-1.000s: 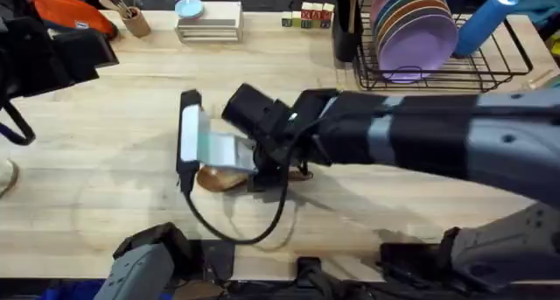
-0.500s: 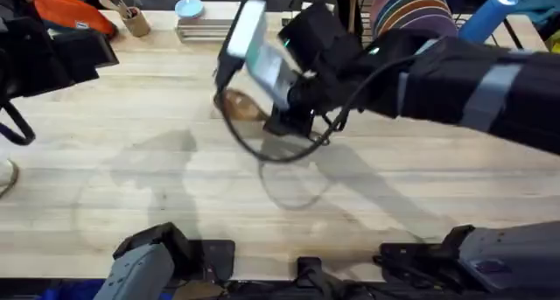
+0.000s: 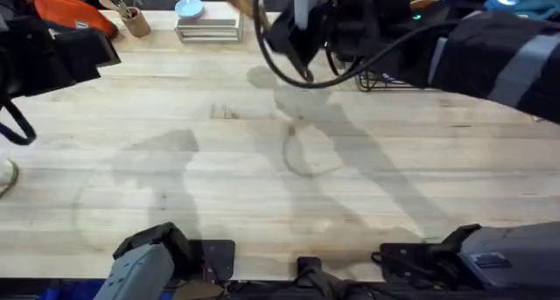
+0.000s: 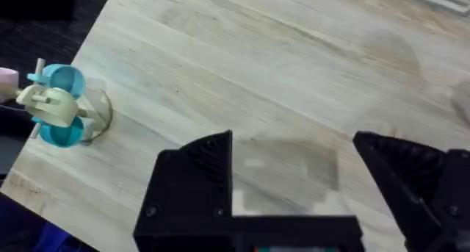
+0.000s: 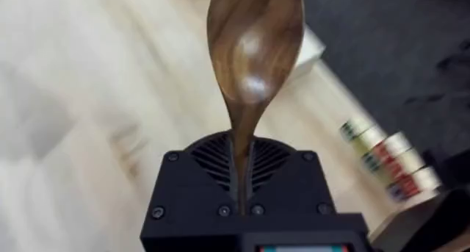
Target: Pick up the spoon on the table one by one and put them onto the rack
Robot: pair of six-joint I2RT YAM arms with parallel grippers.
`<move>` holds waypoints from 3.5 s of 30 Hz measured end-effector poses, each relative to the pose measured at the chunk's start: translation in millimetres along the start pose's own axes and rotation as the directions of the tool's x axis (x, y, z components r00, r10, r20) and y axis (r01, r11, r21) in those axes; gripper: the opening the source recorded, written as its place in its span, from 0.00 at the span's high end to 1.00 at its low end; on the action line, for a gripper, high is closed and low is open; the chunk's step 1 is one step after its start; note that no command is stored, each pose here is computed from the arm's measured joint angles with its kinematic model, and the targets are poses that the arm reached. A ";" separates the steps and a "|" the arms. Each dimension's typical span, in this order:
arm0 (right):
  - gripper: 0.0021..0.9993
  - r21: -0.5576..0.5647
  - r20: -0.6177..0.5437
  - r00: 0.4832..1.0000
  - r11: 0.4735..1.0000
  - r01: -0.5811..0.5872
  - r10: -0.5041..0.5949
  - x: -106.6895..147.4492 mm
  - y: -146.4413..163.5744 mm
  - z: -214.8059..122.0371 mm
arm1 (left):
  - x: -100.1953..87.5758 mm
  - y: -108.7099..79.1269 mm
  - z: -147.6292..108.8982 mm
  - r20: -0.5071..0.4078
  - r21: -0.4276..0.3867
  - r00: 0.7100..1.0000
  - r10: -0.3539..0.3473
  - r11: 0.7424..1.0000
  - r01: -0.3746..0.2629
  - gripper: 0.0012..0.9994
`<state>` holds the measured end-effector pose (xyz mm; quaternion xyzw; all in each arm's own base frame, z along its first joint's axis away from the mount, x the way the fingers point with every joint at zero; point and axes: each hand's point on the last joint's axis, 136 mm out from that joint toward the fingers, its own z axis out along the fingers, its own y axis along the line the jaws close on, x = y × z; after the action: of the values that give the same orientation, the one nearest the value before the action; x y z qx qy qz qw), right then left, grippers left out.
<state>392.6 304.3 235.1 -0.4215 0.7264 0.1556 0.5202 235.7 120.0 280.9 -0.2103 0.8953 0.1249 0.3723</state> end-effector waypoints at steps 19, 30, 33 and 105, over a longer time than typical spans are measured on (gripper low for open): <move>0.97 0.456 0.327 0.945 0.874 -0.170 0.014 -43.8 -177.3 -68.5 | -7.1 -12.2 -0.6 0.028 0.071 1.000 -0.006 0.997 0.004 0.01; 0.97 0.507 0.277 0.955 0.829 -0.237 0.103 13.0 -211.2 -40.3 | -6.7 -30.5 -2.8 0.026 0.177 1.000 -0.006 0.984 0.001 0.01; 0.97 0.519 0.263 0.958 0.820 -0.241 0.115 25.3 -219.0 -37.9 | -6.6 -30.5 -2.8 0.025 0.177 1.000 -0.006 0.984 0.001 0.01; 0.00 0.486 -0.045 0.947 0.835 -0.256 0.317 115.0 -199.1 -22.2 | 1.1 -43.8 27.7 -0.085 0.231 0.996 0.006 0.973 0.014 0.01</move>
<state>520.9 119.0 184.5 -0.1763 0.8278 0.0229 0.5321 272.6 91.7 258.0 -0.1723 0.9183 0.0099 0.3562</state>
